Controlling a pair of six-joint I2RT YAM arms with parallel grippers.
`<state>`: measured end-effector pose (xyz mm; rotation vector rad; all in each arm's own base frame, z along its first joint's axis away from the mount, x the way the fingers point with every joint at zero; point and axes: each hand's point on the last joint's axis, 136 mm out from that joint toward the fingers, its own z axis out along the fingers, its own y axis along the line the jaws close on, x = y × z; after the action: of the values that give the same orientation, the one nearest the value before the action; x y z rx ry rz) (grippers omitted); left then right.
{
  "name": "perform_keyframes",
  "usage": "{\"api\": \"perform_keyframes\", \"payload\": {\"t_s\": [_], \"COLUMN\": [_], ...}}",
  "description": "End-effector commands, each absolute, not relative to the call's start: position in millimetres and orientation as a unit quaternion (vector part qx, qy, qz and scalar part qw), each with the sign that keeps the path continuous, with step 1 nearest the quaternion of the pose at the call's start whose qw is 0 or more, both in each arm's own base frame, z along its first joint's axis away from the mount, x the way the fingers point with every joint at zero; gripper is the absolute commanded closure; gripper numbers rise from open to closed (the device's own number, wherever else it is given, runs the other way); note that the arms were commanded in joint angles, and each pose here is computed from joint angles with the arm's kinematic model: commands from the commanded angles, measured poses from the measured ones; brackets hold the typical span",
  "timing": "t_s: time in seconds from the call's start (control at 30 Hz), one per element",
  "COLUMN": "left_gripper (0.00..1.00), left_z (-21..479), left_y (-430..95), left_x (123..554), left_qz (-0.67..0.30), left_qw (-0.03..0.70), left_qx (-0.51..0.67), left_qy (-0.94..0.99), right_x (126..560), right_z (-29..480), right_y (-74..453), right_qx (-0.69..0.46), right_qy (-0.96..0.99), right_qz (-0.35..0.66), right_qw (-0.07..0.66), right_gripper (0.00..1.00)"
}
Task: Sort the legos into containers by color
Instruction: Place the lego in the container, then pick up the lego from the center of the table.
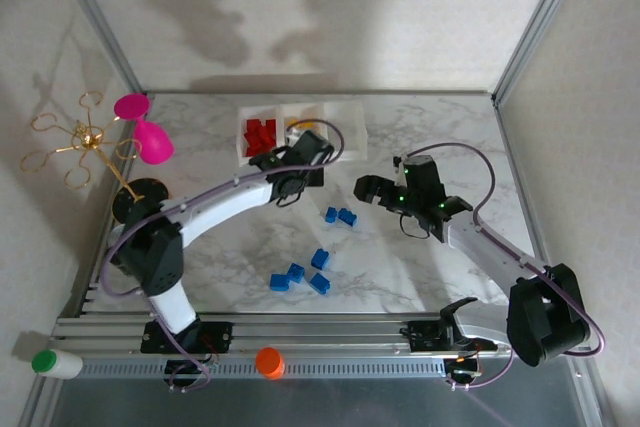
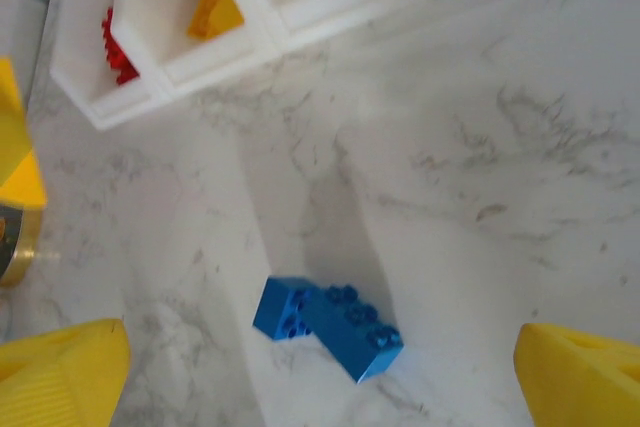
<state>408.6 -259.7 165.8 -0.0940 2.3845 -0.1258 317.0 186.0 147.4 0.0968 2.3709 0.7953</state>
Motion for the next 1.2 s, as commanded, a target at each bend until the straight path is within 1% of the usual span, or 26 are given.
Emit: {"api": "perform_keyframes", "payload": {"t_s": [0.0, 0.2, 0.3, 0.33, 0.37, 0.4, 0.43, 0.53, 0.63, 0.7, 0.77, 0.9, 1.07, 1.17], "left_gripper": [0.74, 0.74, 0.7, 0.66, 0.6, 0.5, 0.44, 0.36, 0.34, 0.33, 0.31, 0.28, 0.21, 0.16], "left_z": [154.4, 142.5, 134.9, 132.4, 129.7, 130.9, 133.9, 148.8, 162.2, 169.0, 175.1, 193.3, 187.3, 183.3], "left_y": [-246.0, -241.7, -235.4, -238.6, -241.4, -246.1, -249.3, -250.6, -244.5, -245.7, -245.2, -238.0, -230.6, -227.8], "left_x": [454.4, 525.2, 552.3, 558.3, 561.6, 564.0, 565.2, 559.5, 538.5, 510.0, 480.9, 422.0, 357.7, 326.8], "left_qz": [-0.001, -0.016, -0.022, -0.034, -0.039, -0.044, -0.047, -0.059, -0.072, -0.101, -0.121, -0.169, -0.201, -0.222], "left_qw": [0.384, 0.417, 0.418, 0.411, 0.404, 0.401, 0.4, 0.4, 0.393, 0.384, 0.392, 0.402, 0.396, 0.391], "left_qx": [-0.055, -0.095, -0.116, -0.115, -0.115, -0.11, -0.106, -0.104, -0.114, -0.111, -0.107, -0.107, -0.103, -0.102], "left_qy": [0.922, 0.904, 0.901, 0.903, 0.906, 0.909, 0.909, 0.909, 0.91, 0.911, 0.906, 0.894, 0.89, 0.887], "right_x": [337.4, 345.5, 346.0, 345.6, 345.2, 344.8, 344.8, 343.1, 338.8, 332.9, 326.0, 306.3, 282.6, 273.8], "right_z": [163.4, 163.9, 157.3, 154.0, 151.2, 148.5, 145.5, 136.0, 124.5, 115.3, 104.9, 87.1, 65.3, 54.0], "right_y": [187.5, 189.6, 190.0, 189.9, 189.7, 189.4, 189.0, 189.2, 191.2, 193.1, 193.8, 199.2, 205.5, 207.9], "right_qx": [0.032, 0.019, 0.009, 0.004, 0.001, -0.001, -0.003, -0.011, -0.027, -0.045, -0.053, -0.068, -0.1, -0.127], "right_qy": [0.889, 0.889, 0.893, 0.895, 0.897, 0.899, 0.901, 0.911, 0.923, 0.931, 0.939, 0.95, 0.959, 0.963], "right_qz": [0.296, 0.288, 0.28, 0.277, 0.275, 0.271, 0.266, 0.246, 0.216, 0.191, 0.174, 0.158, 0.131, 0.104], "right_qw": [0.349, 0.356, 0.351, 0.349, 0.347, 0.344, 0.342, 0.332, 0.318, 0.307, 0.291, 0.26, 0.23, 0.215], "right_gripper": [0.01, 0.01, 0.01, 0.01, 0.01, 0.01, 0.02, 0.01, 0.01, 0.02, 0.03, 0.07, 0.13, 0.15]}}
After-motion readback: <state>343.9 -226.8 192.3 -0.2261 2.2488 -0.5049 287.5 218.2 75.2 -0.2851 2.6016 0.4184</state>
